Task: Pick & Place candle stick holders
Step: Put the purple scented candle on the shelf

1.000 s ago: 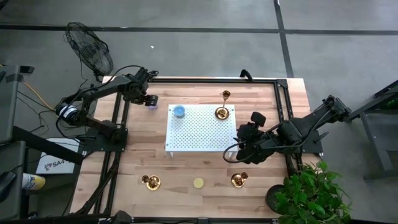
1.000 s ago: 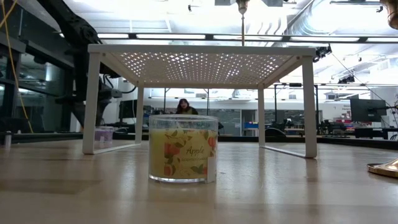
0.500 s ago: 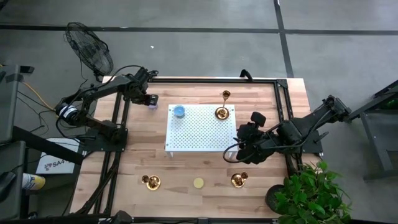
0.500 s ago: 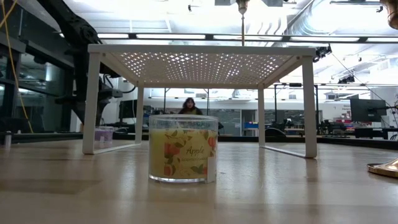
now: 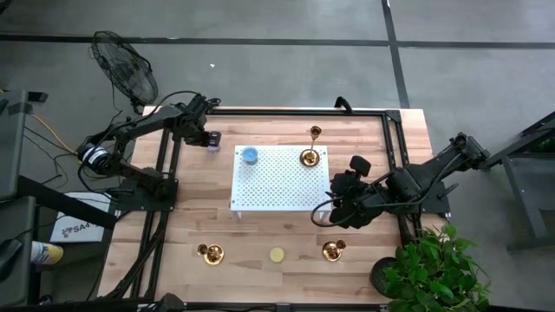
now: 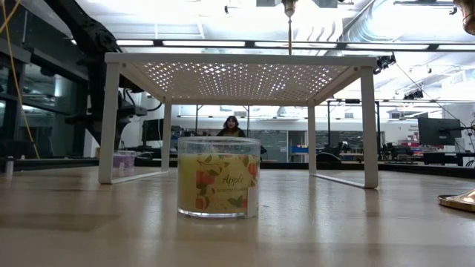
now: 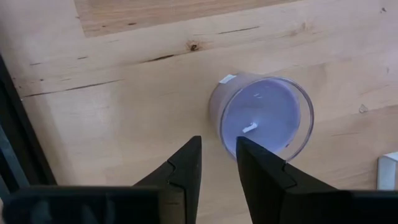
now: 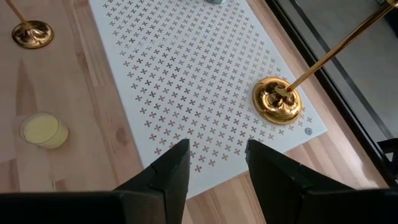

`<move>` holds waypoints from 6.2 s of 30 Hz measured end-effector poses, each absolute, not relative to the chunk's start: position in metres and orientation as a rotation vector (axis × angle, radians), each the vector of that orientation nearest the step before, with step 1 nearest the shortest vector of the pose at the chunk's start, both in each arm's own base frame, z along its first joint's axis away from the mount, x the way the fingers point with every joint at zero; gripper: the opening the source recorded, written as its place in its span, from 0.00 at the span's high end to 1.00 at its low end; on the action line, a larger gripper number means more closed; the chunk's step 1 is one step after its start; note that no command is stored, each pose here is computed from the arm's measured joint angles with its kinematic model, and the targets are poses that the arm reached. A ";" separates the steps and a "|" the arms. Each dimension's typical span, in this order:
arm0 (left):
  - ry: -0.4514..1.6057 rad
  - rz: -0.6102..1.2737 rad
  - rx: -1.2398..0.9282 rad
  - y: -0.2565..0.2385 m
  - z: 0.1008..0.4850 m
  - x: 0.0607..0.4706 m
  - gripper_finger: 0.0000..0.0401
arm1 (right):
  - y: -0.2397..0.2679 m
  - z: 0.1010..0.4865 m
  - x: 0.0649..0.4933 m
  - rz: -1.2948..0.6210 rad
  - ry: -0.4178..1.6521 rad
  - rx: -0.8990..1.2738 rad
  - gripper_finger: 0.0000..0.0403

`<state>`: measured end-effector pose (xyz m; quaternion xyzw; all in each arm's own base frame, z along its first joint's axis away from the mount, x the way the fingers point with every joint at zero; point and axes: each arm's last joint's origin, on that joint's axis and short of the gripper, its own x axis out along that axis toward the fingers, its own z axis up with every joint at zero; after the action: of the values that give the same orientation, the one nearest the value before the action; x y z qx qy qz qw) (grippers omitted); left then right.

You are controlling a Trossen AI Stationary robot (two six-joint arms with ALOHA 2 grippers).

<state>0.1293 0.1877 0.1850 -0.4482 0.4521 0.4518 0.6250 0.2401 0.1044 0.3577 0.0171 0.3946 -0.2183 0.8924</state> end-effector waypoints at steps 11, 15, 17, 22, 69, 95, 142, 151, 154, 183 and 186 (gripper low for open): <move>1.038 1.027 -1.046 0.189 0.182 0.131 0.78 | 0.104 0.358 0.240 -0.453 0.819 0.036 0.62; 1.031 1.025 -1.049 0.189 0.182 0.131 0.78 | 0.104 0.358 0.240 -0.452 0.820 0.037 0.62; 1.031 1.025 -1.049 0.189 0.182 0.131 0.78 | 0.105 0.358 0.240 -0.451 0.821 0.038 0.62; 1.031 1.025 -1.049 0.189 0.182 0.131 0.81 | 0.105 0.358 0.240 -0.452 0.820 0.041 0.62; 1.101 0.795 -0.758 0.191 0.342 0.146 1.00 | 0.115 0.365 0.198 -0.468 0.870 0.128 0.62; 0.790 0.615 -0.588 0.135 0.458 0.224 1.00 | 0.101 0.355 0.162 -0.425 0.873 0.085 0.62; 1.121 0.508 -0.395 0.094 0.377 0.337 1.00 | 0.089 0.327 0.140 -0.335 0.838 0.196 0.62; 1.120 0.498 -0.396 0.081 0.377 0.340 1.00 | 0.089 0.327 0.141 -0.342 0.825 0.199 0.62; 1.132 0.495 -0.391 0.077 0.374 0.344 1.00 | 0.089 0.327 0.141 -0.342 0.821 0.201 0.62; 1.239 0.548 -0.374 0.074 0.354 0.353 1.00 | 0.090 0.328 0.142 -0.328 0.809 0.218 0.62; 1.238 0.547 -0.374 0.074 0.354 0.353 1.00 | 0.090 0.328 0.142 -0.328 0.809 0.218 0.62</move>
<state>0.3533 0.0743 0.3538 -0.1721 0.5695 0.2517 0.7633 0.1424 0.0904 0.3284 0.1054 0.3908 -0.1585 0.9006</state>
